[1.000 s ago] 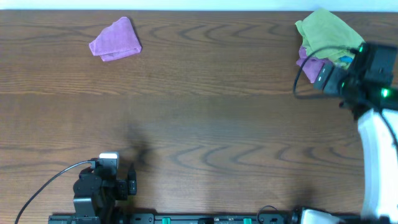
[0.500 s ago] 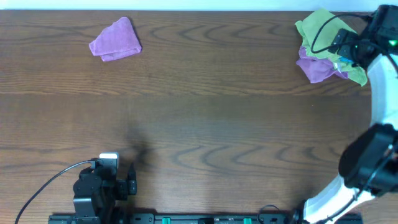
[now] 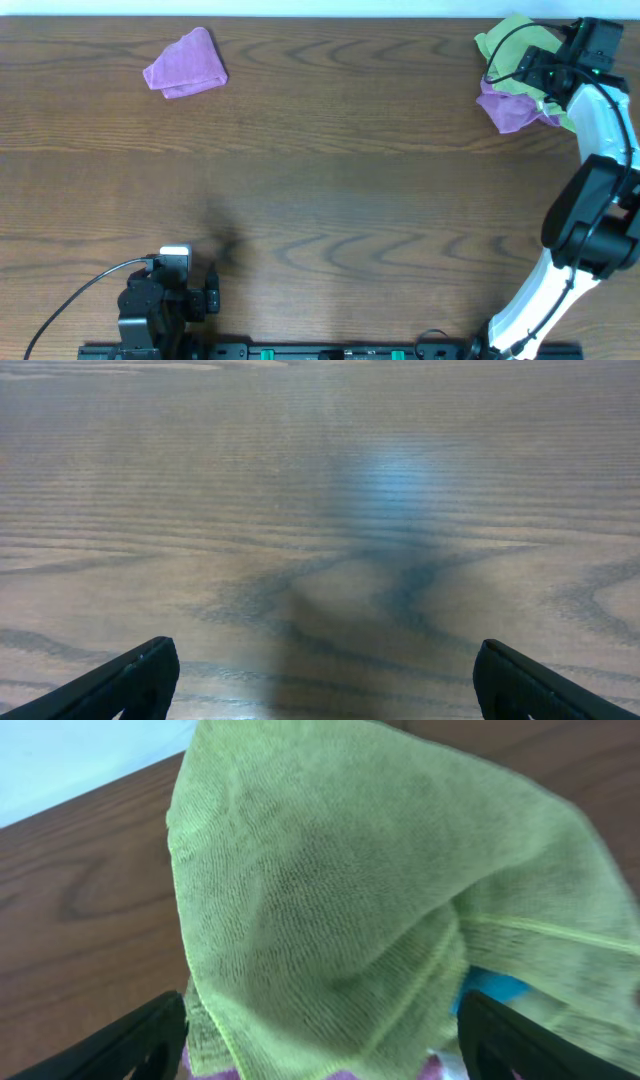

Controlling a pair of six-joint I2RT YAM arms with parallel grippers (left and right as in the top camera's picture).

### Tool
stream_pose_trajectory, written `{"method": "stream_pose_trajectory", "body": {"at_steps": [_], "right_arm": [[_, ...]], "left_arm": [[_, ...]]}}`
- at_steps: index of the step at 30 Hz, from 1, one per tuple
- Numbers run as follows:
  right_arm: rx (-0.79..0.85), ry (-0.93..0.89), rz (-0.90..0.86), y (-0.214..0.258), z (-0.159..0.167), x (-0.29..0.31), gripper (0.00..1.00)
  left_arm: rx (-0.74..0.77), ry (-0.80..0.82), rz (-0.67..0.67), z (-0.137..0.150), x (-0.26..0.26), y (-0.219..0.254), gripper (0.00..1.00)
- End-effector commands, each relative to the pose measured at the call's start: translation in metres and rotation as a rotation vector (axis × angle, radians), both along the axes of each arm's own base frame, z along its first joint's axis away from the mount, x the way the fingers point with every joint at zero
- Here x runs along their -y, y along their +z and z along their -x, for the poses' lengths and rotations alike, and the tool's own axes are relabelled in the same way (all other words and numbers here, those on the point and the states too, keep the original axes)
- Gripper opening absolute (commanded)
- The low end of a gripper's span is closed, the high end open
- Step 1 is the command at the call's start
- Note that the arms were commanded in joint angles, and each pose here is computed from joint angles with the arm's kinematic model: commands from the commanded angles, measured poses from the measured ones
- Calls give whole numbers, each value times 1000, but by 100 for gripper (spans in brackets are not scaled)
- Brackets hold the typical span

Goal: Fold the cloth
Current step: 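Reach the right gripper to the green cloth on the top-right pile, then close the right gripper on the green cloth's edge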

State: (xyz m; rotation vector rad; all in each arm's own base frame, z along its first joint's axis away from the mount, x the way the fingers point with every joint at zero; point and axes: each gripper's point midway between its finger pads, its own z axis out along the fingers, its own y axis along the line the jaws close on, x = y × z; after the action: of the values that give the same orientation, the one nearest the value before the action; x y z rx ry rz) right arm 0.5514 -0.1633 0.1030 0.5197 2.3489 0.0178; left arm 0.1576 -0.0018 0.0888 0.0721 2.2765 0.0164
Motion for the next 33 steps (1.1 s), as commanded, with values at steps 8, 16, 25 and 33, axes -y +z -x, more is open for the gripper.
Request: {"method": "stream_pose_trajectory", "body": {"at_steps": [8, 16, 25, 33], "right_arm": [[40, 23, -73, -14, -16, -7, 82], [47, 22, -82, -22, -20, -7, 76], [69, 22, -79, -19, -24, -6, 35], [107, 24, -69, 10, -23, -8, 1]], "left_arm": [[-61, -9, -11, 9, 0, -14, 95], [-61, -9, -11, 9, 0, -14, 95], [-61, -9, -11, 9, 0, -14, 95], [-61, -9, -11, 9, 0, -14, 95]]}}
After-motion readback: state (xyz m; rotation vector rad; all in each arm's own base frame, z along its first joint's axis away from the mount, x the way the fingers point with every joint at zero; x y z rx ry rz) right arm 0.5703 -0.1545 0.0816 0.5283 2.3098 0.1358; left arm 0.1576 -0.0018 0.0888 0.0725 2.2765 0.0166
